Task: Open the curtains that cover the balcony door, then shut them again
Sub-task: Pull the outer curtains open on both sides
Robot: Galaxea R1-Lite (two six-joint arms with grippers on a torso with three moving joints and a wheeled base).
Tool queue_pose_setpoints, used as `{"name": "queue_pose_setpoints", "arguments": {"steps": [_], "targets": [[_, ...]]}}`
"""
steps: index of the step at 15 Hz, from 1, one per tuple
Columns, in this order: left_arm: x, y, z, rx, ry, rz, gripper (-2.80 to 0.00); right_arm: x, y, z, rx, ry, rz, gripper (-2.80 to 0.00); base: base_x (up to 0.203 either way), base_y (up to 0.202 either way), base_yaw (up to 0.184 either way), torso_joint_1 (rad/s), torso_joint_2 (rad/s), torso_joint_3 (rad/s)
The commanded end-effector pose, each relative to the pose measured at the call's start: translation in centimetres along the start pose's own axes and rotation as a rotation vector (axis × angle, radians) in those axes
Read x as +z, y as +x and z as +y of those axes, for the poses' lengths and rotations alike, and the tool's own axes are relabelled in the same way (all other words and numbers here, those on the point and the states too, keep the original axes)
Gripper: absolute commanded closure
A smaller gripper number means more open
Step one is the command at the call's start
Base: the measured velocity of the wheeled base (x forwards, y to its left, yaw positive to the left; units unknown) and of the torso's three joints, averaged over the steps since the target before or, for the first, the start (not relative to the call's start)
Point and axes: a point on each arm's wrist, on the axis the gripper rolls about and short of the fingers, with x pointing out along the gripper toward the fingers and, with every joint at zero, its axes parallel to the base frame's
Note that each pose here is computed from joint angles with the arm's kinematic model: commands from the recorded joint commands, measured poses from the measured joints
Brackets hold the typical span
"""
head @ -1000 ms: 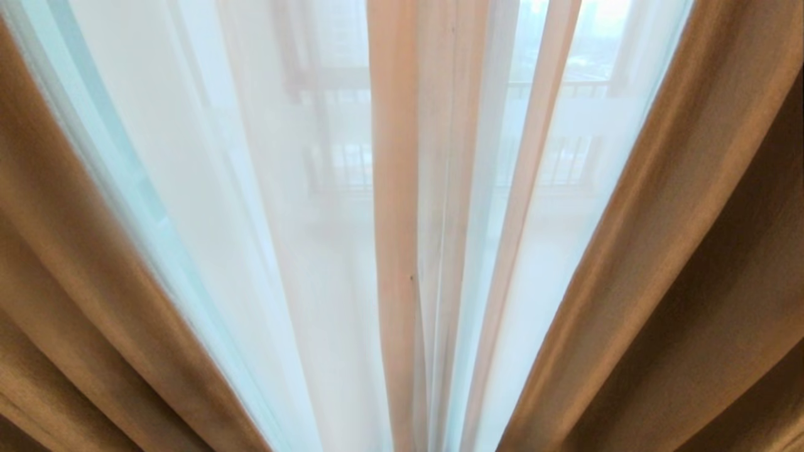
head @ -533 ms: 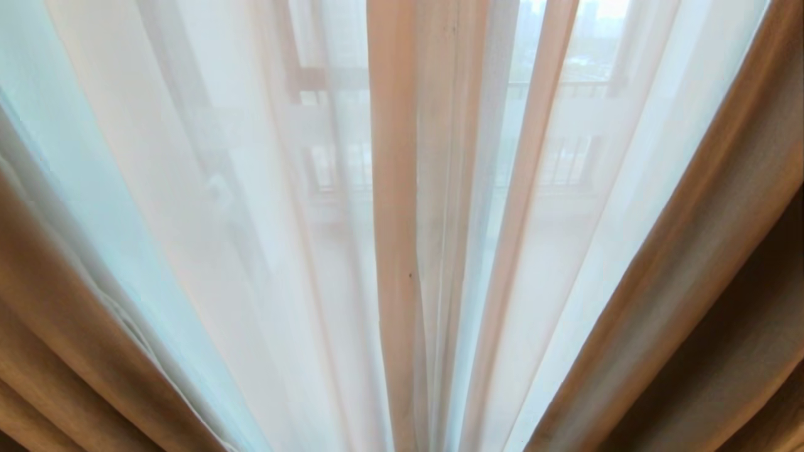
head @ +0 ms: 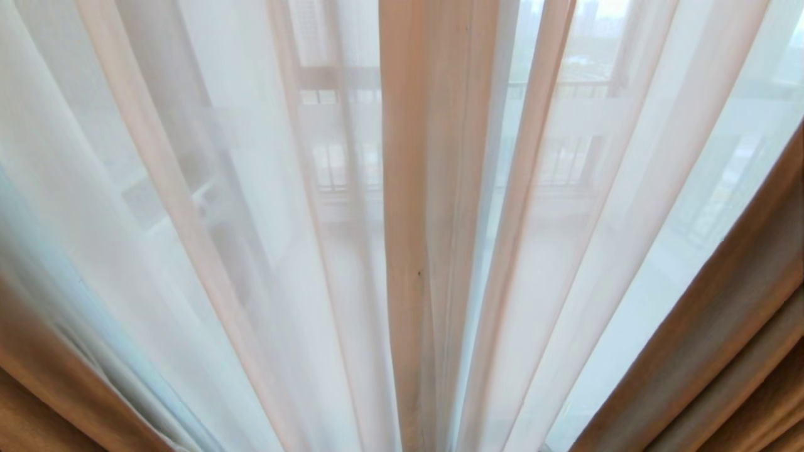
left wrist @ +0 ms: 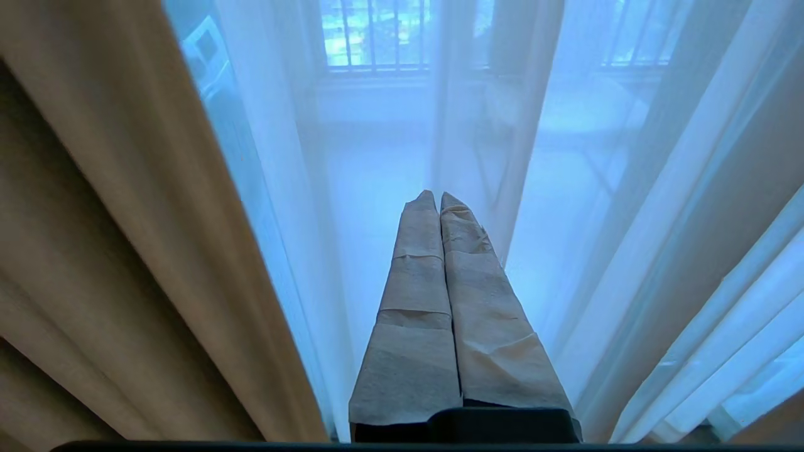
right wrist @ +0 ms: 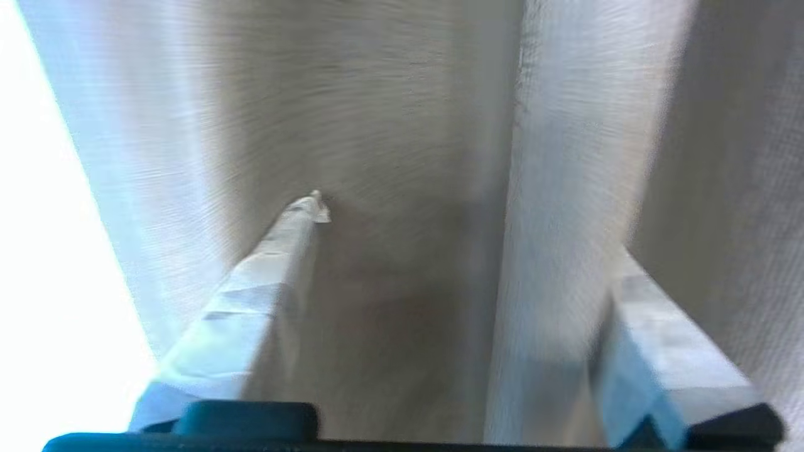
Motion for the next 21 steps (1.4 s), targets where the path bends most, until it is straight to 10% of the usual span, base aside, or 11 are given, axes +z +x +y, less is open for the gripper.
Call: {"name": "queue_pose_setpoints", "arguments": {"steps": [1, 20, 21], "targets": [[0.0, 0.0, 0.0, 0.001, -0.001, 0.000, 0.00, 0.8, -1.1, 0.9, 0.006, -0.016, -0.024, -2.80, 0.000, 0.000, 0.000, 0.000, 0.00, 0.000], [0.0, 0.0, 0.0, 0.001, 0.001, 0.000, 0.00, -0.1, -15.4, 10.0, 0.019, -0.030, -0.044, -2.80, 0.000, 0.000, 0.000, 0.000, 0.00, 0.000], [0.0, 0.0, 0.0, 0.001, -0.001, 0.000, 0.00, -0.2, -15.6, 10.3, 0.039, -0.026, -0.046, 0.00, 0.000, 0.000, 0.000, 0.000, 0.00, 0.000]]}}
